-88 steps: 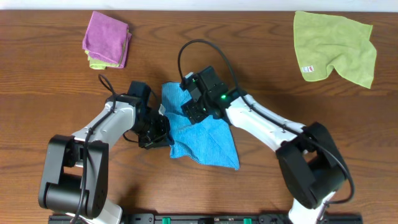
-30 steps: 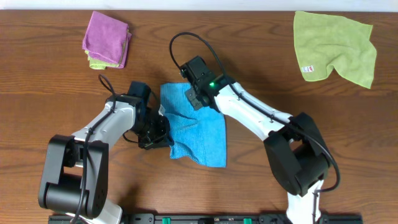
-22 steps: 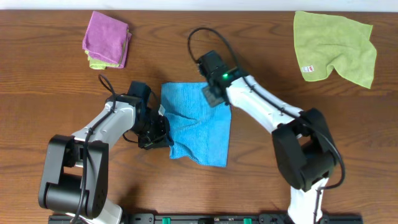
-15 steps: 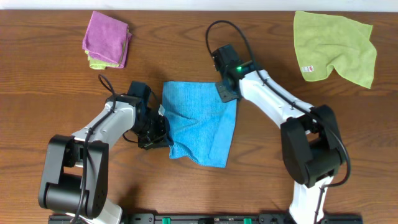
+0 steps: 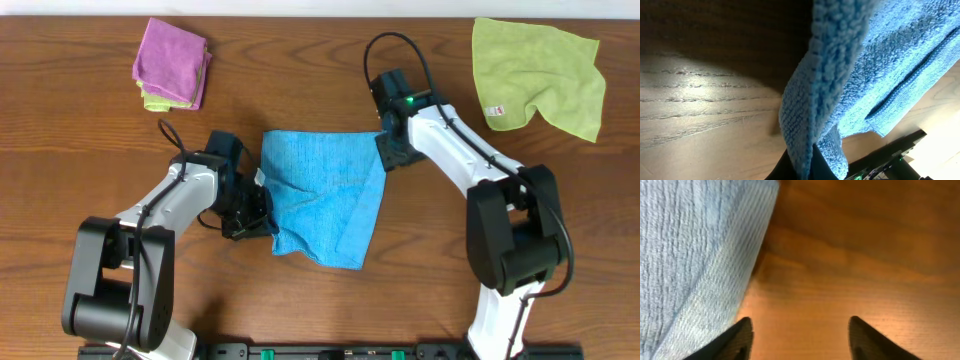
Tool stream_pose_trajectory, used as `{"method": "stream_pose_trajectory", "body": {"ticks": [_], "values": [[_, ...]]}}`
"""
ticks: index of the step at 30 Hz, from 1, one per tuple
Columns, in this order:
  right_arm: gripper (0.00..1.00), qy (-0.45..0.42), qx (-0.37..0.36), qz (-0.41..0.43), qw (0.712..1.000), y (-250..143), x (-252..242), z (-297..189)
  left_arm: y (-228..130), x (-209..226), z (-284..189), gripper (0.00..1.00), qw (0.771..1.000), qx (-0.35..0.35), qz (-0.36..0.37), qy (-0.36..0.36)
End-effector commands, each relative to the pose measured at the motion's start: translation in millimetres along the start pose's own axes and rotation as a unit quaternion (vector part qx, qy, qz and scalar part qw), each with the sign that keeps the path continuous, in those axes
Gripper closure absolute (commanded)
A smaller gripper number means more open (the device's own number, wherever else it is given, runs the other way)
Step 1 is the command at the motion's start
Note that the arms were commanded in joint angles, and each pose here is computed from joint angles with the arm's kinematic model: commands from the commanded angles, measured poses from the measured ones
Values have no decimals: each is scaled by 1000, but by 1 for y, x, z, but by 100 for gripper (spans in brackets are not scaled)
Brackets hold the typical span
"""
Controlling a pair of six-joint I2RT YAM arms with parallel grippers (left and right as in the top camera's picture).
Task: Fold the cloth
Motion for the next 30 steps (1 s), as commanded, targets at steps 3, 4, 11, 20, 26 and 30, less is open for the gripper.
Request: {"method": "stream_pose_trajectory", "body": {"ticks": [3,4,11,20,26,30], "values": [[30,110,-28,-23,993,-5,24,-49,4,-4,-5,94,1000,-14,17,-1],[30,125,-21,-28,992,-11,29,-58,5,-4,-5,94,1000,-15,18,-2],[31,160,23,-78,984,-46,69,-87,6,-6,-7,94,1000,-19,22,-5],[31,154,61,-142,976,-90,125,-65,7,-7,-8,94,1000,-19,22,-4],[30,164,82,-138,973,-110,140,-51,5,-5,-8,94,1000,-16,26,4],[29,174,77,-148,970,-113,154,-54,4,-3,-8,94,1000,-14,23,8]]}}
Point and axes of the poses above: each gripper's point midway between its finger pads, its own z axis out along the fingers, its own x axis along the line the jaws close on, y = z × x, the point moved 6 cm from there along -z, back along the fingers, and after that the axes turned 3 degrees about -z, right-handed, at the moved point
